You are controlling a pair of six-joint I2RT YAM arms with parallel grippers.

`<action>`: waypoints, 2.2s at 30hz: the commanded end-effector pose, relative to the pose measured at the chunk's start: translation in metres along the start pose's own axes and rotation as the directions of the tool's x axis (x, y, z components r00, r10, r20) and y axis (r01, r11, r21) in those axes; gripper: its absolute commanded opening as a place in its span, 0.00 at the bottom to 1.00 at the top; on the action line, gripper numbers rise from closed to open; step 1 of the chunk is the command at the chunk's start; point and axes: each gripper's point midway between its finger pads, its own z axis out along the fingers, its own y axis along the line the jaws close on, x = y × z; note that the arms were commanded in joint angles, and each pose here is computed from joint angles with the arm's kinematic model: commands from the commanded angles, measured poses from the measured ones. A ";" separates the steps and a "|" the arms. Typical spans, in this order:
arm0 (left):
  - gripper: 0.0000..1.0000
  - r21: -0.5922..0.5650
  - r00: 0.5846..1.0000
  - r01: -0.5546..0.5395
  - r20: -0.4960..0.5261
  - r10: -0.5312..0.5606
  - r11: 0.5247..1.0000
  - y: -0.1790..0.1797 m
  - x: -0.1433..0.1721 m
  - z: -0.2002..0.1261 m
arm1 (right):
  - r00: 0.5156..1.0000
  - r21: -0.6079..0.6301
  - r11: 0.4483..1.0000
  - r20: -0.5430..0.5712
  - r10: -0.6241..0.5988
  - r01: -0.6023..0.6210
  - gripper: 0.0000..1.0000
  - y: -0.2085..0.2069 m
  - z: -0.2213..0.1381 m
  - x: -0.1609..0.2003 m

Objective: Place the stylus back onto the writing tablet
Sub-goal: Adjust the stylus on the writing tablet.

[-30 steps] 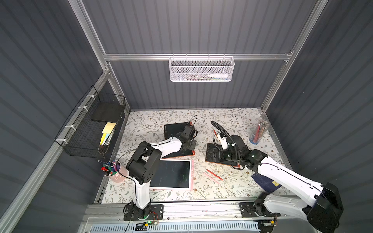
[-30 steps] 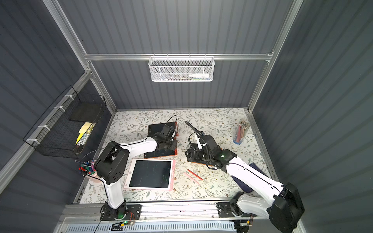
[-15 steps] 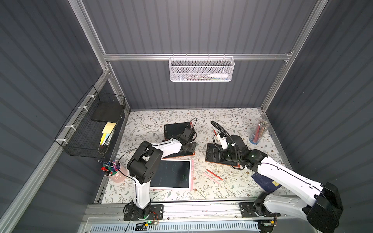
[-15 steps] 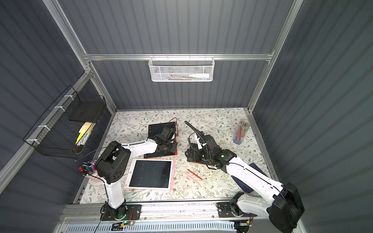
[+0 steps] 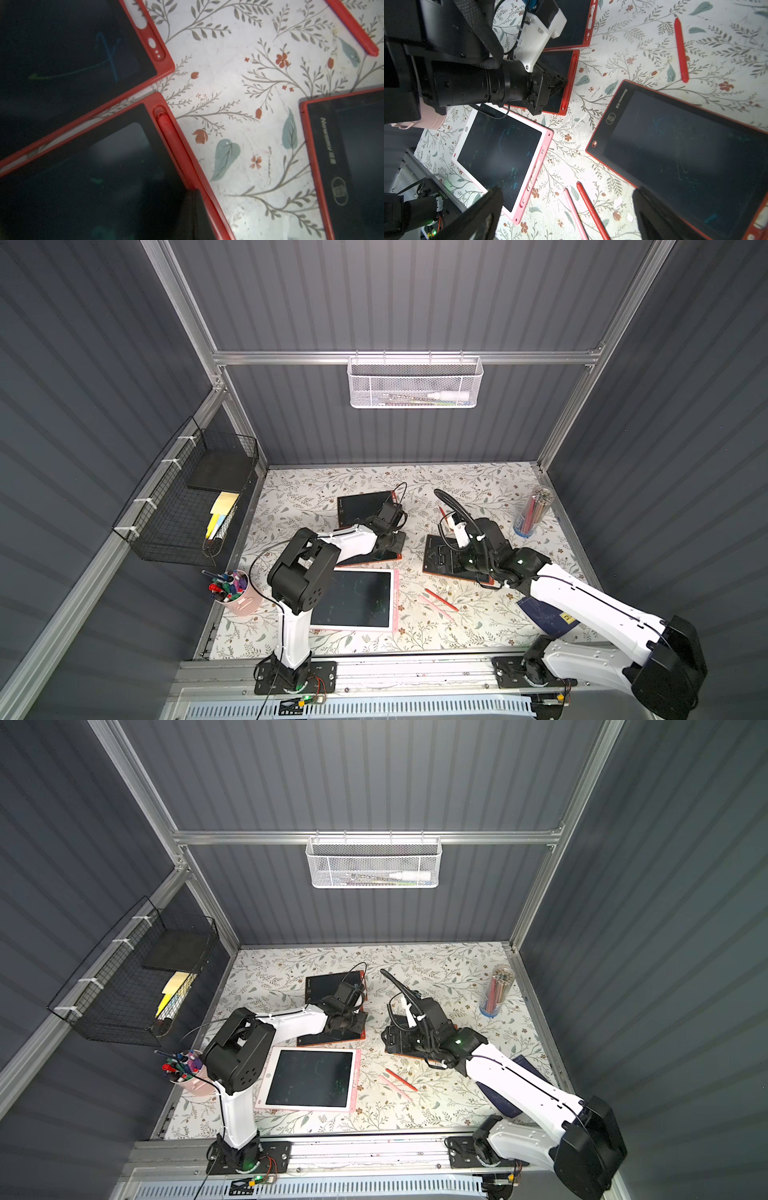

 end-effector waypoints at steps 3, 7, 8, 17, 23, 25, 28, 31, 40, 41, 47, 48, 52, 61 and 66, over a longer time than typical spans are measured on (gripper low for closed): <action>0.00 -0.027 1.000 0.007 0.002 -0.007 1.000 0.003 -0.009 -0.002 | 1.000 0.014 1.000 0.006 0.004 -0.004 0.99 -0.003 -0.001 0.002; 0.00 -0.072 1.000 0.018 -0.002 -0.018 0.997 0.011 -0.009 -0.006 | 1.000 0.013 1.000 0.005 0.006 -0.006 0.99 -0.003 -0.001 0.002; 0.00 -0.065 0.999 0.021 0.027 -0.019 0.998 0.008 -0.023 -0.011 | 1.000 0.012 1.000 0.004 0.004 -0.004 0.99 -0.003 0.000 0.002; 0.00 -0.023 0.999 0.020 0.033 -0.019 1.000 0.000 -0.028 -0.006 | 1.000 0.011 1.000 0.004 0.004 -0.004 0.99 -0.003 0.000 0.002; 0.00 -0.032 1.000 0.017 0.015 -0.016 0.999 0.002 -0.019 0.001 | 1.000 0.017 1.000 0.006 0.005 -0.005 0.99 -0.004 0.000 0.002; 0.00 -0.039 1.000 0.014 0.008 -0.013 0.999 0.004 -0.016 0.003 | 1.000 0.017 1.000 0.004 0.007 -0.007 0.99 -0.004 0.000 0.003; 0.00 -0.049 1.000 -0.001 -0.007 0.000 0.999 0.006 -0.009 0.007 | 1.000 0.019 1.000 0.005 0.006 -0.006 0.99 -0.005 0.000 0.003; 0.00 -0.047 1.000 -0.002 -0.008 0.001 0.999 0.006 -0.008 0.009 | 1.000 0.022 1.000 0.004 0.008 -0.008 0.99 -0.005 0.001 0.003; 0.00 -0.052 0.999 -0.006 -0.048 0.004 0.999 0.009 0.010 0.015 | 1.000 0.027 1.000 0.000 0.008 -0.008 0.99 -0.007 0.003 0.004; 0.00 -0.052 0.999 -0.007 -0.051 0.004 0.999 0.009 0.011 0.015 | 1.000 0.027 1.000 0.000 0.007 -0.007 0.99 -0.006 0.003 0.004; 0.00 -0.053 0.998 -0.009 -0.058 0.006 0.999 0.010 0.015 0.016 | 1.000 0.029 1.000 -0.001 0.009 -0.009 0.99 -0.007 0.003 0.005; 0.00 -0.053 0.998 -0.009 -0.060 0.006 0.999 0.010 0.016 0.017 | 1.000 0.029 1.000 -0.001 0.008 -0.008 0.99 -0.007 0.003 0.005; 0.00 -0.049 0.999 -0.008 -0.052 0.005 0.999 0.009 0.011 0.014 | 1.000 0.031 0.999 -0.003 0.007 -0.007 0.99 -0.008 0.004 0.005; 0.00 0.009 0.999 0.006 0.046 -0.006 1.000 -0.006 -0.032 -0.007 | 1.000 0.028 1.000 -0.004 0.006 -0.006 0.99 -0.006 0.005 0.004; 0.00 0.007 1.000 -0.006 0.023 0.006 1.000 -0.005 -0.024 -0.003 | 1.000 0.026 1.000 -0.001 0.001 -0.001 0.99 -0.005 0.004 0.002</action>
